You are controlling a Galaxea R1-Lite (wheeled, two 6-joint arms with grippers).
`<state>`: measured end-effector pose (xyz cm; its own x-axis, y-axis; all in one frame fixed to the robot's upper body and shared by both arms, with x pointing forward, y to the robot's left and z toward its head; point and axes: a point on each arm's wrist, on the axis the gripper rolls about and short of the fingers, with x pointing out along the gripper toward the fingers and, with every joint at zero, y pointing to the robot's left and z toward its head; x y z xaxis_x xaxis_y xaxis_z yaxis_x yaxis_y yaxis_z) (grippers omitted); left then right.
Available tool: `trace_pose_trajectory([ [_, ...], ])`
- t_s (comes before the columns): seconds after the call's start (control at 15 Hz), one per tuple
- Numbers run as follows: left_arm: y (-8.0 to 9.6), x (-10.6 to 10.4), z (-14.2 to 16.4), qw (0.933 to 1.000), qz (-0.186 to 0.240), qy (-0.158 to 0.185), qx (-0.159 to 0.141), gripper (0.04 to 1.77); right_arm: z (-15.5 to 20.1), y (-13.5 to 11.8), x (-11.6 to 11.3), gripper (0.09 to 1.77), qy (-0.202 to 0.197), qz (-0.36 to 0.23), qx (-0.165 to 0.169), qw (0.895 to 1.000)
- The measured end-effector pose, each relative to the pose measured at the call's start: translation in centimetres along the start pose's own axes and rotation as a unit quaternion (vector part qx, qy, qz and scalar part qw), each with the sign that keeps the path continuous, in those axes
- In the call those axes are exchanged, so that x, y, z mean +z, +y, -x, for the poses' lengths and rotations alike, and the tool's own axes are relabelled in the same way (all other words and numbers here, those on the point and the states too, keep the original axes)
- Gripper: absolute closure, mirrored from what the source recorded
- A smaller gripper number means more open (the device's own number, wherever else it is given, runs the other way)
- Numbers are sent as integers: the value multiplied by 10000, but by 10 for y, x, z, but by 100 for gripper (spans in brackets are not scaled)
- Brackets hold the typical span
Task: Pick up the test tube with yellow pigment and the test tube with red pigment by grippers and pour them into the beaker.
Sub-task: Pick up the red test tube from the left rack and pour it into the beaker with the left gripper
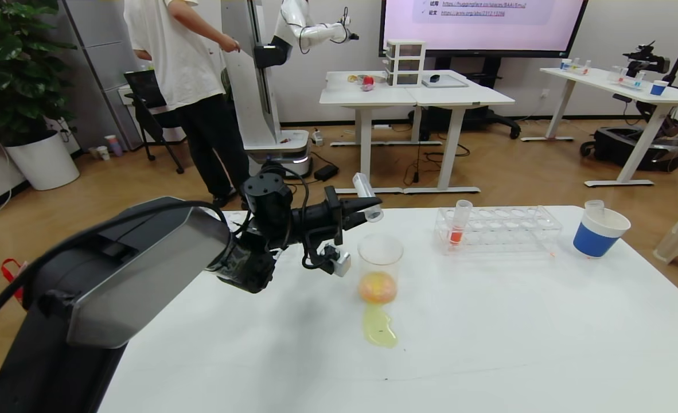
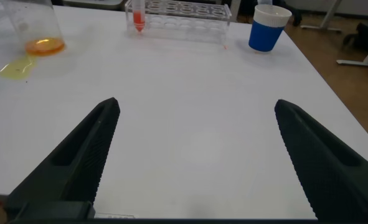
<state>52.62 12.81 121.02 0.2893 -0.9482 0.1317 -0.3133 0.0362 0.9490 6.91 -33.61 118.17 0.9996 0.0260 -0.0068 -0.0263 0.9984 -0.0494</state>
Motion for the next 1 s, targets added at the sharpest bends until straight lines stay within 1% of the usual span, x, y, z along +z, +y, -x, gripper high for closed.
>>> trace_pose_trajectory([
  [0.07,3,0,0,9998,207,75,7,131,0,0,0,12,0,0,4,10000],
  [0.2,12,1,-1,9967,707,385,68,131,0,0,0,12,0,0,2,10000],
  [0.27,18,1,-2,9932,1013,551,129,131,0,0,0,12,-2,0,2,10000],
  [0.33,26,1,-1,9876,1332,793,234,131,0,0,0,12,0,0,2,10000],
  [0.4,32,0,-1,9797,1699,997,359,131,0,0,0,12,0,0,0,10000],
  [0.47,38,0,0,9675,2135,1251,523,131,0,0,0,12,0,0,2,10000],
  [0.53,44,-1,0,9481,2604,1623,836,131,0,0,0,12,0,0,2,10000],
  [0.6,50,0,0,9228,3035,2029,1233,131,0,0,0,12,-2,2,0,10000],
  [0.67,55,3,-3,8901,3480,2441,1645,131,0,0,0,12,-2,2,0,10000],
  [0.73,58,6,-5,8575,3831,2816,1968,131,0,0,0,12,0,2,2,10000],
  [0.8,61,9,-7,8202,4222,3151,2230,131,0,0,0,12,0,0,2,10000],
  [0.87,64,13,-8,7750,4669,3464,2477,131,0,0,0,12,0,0,0,10000],
  [0.93,67,17,-9,7339,5045,3691,2657,131,0,0,0,12,0,0,0,10000],
  [1.0,70,20,-10,6959,5360,3883,2785,131,0,0,0,12,0,0,2,10000],
])
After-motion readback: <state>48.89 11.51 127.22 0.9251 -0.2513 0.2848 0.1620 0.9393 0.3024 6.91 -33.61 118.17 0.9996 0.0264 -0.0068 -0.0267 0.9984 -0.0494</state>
